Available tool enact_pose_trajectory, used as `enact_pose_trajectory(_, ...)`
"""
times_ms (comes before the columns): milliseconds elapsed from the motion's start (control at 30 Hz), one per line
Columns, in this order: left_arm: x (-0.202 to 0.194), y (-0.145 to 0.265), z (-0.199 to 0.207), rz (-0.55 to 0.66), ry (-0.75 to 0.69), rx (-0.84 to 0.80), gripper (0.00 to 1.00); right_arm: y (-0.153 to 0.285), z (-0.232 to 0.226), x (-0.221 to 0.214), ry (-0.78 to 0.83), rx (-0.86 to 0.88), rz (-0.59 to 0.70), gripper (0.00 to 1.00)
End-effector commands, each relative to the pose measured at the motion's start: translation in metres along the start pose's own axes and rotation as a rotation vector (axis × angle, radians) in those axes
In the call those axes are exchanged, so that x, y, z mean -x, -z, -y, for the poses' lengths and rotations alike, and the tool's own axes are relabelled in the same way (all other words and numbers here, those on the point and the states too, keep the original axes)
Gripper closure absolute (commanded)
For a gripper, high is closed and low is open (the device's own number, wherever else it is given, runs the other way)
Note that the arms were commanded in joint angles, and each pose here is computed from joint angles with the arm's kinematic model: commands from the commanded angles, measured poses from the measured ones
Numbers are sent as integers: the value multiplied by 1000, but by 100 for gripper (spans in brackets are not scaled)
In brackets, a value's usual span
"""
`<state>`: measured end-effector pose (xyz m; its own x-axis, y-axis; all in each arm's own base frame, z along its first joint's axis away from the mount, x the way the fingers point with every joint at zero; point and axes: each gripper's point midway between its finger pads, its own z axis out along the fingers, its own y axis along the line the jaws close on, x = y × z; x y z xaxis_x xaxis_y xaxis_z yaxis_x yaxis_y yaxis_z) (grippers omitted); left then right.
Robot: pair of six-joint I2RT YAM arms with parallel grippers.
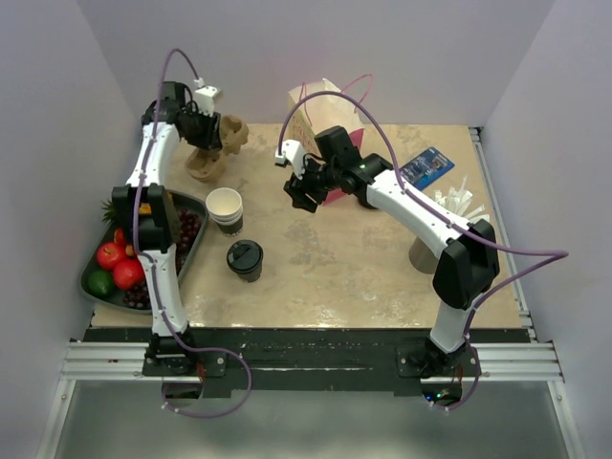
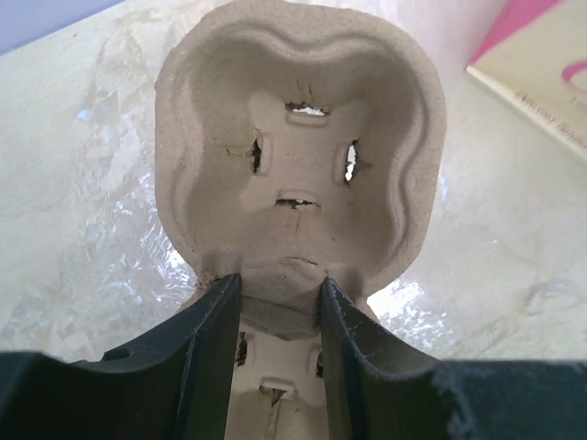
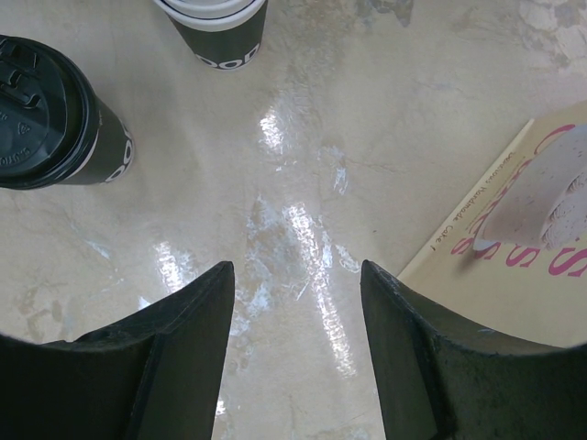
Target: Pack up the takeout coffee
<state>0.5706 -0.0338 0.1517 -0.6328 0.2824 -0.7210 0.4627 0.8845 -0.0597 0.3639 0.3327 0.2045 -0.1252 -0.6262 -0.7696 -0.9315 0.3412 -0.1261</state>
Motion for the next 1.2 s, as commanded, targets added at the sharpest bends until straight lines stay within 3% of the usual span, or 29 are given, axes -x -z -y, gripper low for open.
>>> enact_pose_trajectory(0,41,40,-28,200,221,-67,100,4,7,15,2,-15,41,39)
enact_pose_trajectory(67,31,33,-34,70,-104,168,100,4,7,13,7,-15,36,39)
enact_pose_trajectory(100,21,35,-47,-15,-196,326,100,4,7,13,5,-15,36,39)
enact_pose_trajectory(133,32,38,-30,20,-241,258,100,3,6,13,0,-15,36,39)
enact_pose_trajectory(200,36,39,10,62,-130,21,100,4,6,14,-5,-13,40,39)
enact_pose_trajectory(333,25,32,-14,36,64,24,100,2,6,13,-4,-15,42,39)
enact_pose_trajectory(433,23,35,3,94,178,-154,100,-3,22,20,-72,-60,74,39)
enact_pose_trajectory(567,18,37,21,132,183,-282,100,-19,33,54,-266,0,184,36)
enact_pose_trajectory(633,13,39,27,157,196,-336,100,-25,38,76,-350,17,253,27)
enact_pose_trajectory(700,19,39,30,200,171,-374,100,-44,43,85,-427,30,292,24)
enact_pose_trajectory(833,23,35,34,227,197,-434,100,-70,54,106,-584,32,360,24)
enact_pose_trajectory(1167,15,31,39,214,222,-460,100,-122,73,129,-757,11,510,23)
